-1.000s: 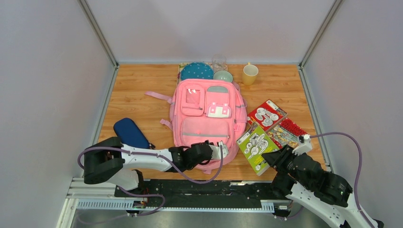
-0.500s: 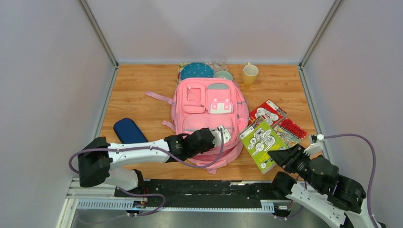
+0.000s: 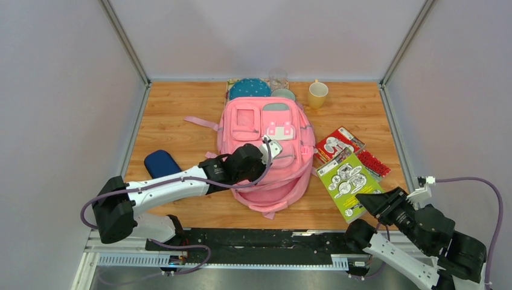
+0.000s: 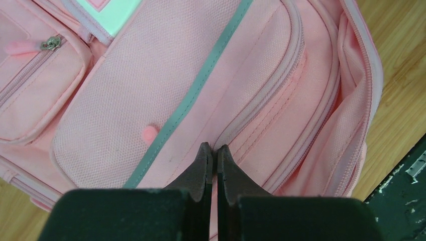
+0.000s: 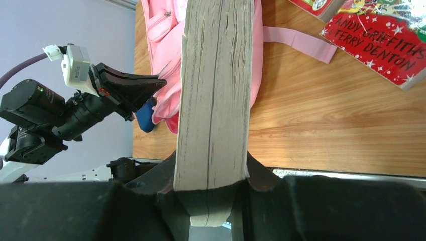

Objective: Pack the student bag
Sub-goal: Place the book in the student bag.

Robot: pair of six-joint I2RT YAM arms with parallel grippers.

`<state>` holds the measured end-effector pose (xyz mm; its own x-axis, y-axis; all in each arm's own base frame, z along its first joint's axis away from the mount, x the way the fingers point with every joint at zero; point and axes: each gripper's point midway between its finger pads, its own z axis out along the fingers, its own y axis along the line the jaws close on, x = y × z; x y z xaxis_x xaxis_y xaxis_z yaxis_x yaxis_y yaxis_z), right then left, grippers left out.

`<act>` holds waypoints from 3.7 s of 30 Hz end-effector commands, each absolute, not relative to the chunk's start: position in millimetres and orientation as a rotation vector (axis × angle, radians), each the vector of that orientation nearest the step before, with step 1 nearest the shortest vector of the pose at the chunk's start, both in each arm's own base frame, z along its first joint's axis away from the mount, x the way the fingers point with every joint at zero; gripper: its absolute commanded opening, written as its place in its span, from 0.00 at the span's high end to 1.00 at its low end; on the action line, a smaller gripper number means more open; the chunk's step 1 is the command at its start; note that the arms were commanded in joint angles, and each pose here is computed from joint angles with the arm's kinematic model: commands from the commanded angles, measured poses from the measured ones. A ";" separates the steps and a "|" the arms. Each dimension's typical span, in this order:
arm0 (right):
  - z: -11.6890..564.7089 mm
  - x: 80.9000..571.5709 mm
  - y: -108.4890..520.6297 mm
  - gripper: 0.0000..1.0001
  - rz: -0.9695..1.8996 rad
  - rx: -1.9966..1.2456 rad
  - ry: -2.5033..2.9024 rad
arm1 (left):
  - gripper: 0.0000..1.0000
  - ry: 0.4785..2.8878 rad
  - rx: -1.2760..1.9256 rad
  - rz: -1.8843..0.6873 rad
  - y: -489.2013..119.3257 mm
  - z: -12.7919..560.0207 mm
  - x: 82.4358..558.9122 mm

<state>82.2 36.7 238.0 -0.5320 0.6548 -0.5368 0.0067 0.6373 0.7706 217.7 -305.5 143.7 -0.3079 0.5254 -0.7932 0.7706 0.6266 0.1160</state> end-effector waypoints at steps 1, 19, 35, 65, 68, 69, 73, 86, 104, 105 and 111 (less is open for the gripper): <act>258.4 73.6 32.1 1.00 1.100 0.601 1.867 | 1.00 1.900 0.735 -0.468 -314.2 212.7 245.4; 257.4 99.3 145.2 1.00 1.568 0.654 1.829 | 1.00 1.881 0.610 -0.621 -324.5 234.3 239.4; 246.1 141.7 181.5 1.00 1.673 0.655 1.577 | 1.00 1.799 0.566 -0.793 -333.6 270.6 226.2; 260.6 219.8 253.5 1.00 1.549 0.711 1.524 | 1.00 1.701 0.619 -1.076 -349.2 316.2 189.5; 254.9 229.6 265.2 1.00 1.510 0.699 1.548 | 1.00 1.687 0.627 -1.095 -351.0 322.9 187.5; 262.9 231.5 269.9 1.00 1.518 0.679 1.537 | 1.00 1.681 0.630 -1.102 -351.2 325.0 186.3; 259.6 243.3 286.0 1.00 1.499 0.627 1.517 | 1.00 1.659 0.650 -1.114 -351.1 331.5 182.6; 150.7 245.4 274.4 0.85 1.183 0.736 1.855 | 1.00 1.707 0.633 -0.993 -322.9 300.8 184.6; 126.2 197.5 266.4 0.49 1.298 0.684 2.035 | 1.00 1.743 0.589 -0.940 -300.8 274.7 187.3; 132.9 197.2 266.0 0.65 1.318 0.682 2.015 | 1.00 1.737 0.587 -0.945 -301.6 276.8 187.4; 144.3 203.8 266.6 1.00 1.304 0.691 1.989 | 1.00 1.733 0.575 -0.954 -303.0 279.5 188.6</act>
<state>194.7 261.5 120.0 -0.6743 0.6969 -0.2444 0.0970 0.4116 0.9062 175.2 -296.1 224.2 -0.4512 0.0906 -0.8878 0.7380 0.5973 -0.3141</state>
